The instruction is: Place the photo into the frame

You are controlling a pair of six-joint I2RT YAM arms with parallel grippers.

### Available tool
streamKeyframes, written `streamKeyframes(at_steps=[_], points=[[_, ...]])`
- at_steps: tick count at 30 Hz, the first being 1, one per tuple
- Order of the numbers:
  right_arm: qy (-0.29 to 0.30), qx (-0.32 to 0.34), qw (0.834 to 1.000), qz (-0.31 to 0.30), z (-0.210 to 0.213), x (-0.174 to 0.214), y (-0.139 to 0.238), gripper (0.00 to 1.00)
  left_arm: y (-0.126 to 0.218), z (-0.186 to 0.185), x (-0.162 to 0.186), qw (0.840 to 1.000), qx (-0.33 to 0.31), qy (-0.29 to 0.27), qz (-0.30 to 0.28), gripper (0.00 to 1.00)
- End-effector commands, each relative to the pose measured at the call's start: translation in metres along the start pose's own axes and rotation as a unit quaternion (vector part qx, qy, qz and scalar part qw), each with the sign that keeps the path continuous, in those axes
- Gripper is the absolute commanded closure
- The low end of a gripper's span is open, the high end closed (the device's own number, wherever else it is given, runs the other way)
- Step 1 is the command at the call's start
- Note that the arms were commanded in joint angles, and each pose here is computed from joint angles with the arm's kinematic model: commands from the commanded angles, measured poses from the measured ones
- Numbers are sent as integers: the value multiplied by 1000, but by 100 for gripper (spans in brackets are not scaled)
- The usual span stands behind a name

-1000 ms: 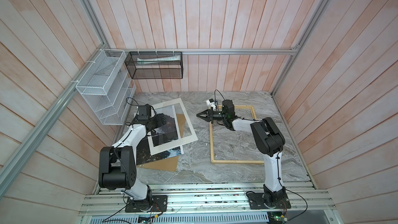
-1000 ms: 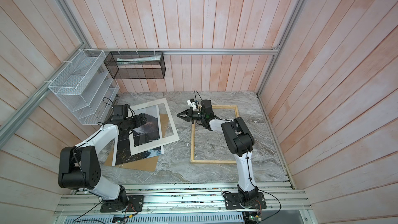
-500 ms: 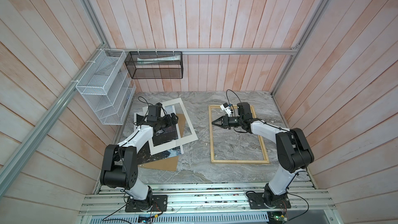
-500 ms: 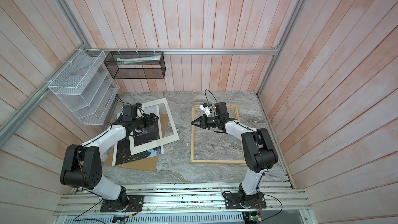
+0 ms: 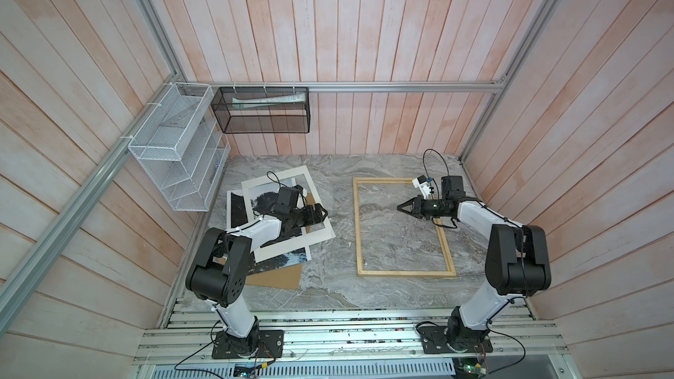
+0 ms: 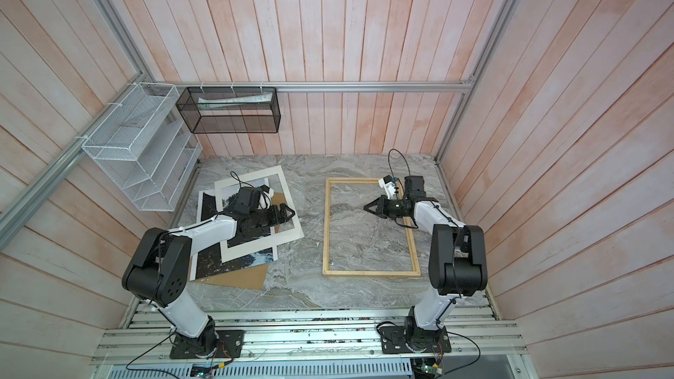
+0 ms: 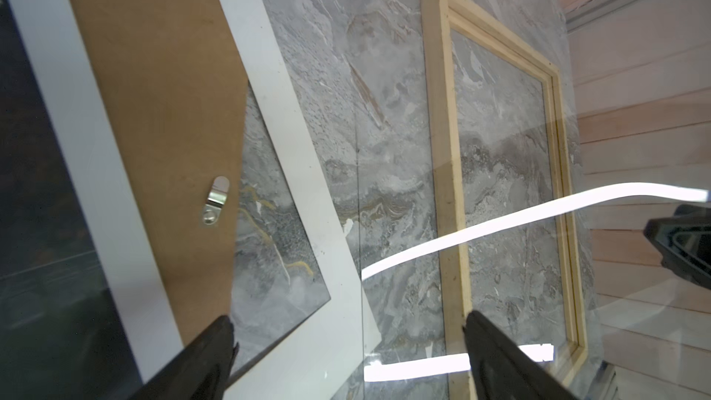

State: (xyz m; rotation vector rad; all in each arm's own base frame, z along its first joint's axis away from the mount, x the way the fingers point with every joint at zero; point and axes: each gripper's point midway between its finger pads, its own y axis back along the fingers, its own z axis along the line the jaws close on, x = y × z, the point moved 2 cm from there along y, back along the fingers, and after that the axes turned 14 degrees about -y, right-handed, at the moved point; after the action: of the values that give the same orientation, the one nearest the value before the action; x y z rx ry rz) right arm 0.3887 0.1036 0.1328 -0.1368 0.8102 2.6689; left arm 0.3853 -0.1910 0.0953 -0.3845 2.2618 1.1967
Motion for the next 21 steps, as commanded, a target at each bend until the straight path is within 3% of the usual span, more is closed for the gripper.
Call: streamKeyframes(at_steps=[1, 5, 12, 21], points=[[-3, 56, 998, -10, -38, -14, 10, 100, -9, -14, 3, 1000, 25, -4, 3, 6], [5, 81, 997, -5, -64, -20, 17, 100, -18, -26, 7, 999, 39, -13, 16, 6], [53, 119, 992, -2, -73, -19, 25, 100, -31, -50, 8, 997, 61, -28, 26, 7], [61, 102, 993, -8, -80, -23, 37, 100, -56, -83, 15, 995, 75, -47, 44, 8]])
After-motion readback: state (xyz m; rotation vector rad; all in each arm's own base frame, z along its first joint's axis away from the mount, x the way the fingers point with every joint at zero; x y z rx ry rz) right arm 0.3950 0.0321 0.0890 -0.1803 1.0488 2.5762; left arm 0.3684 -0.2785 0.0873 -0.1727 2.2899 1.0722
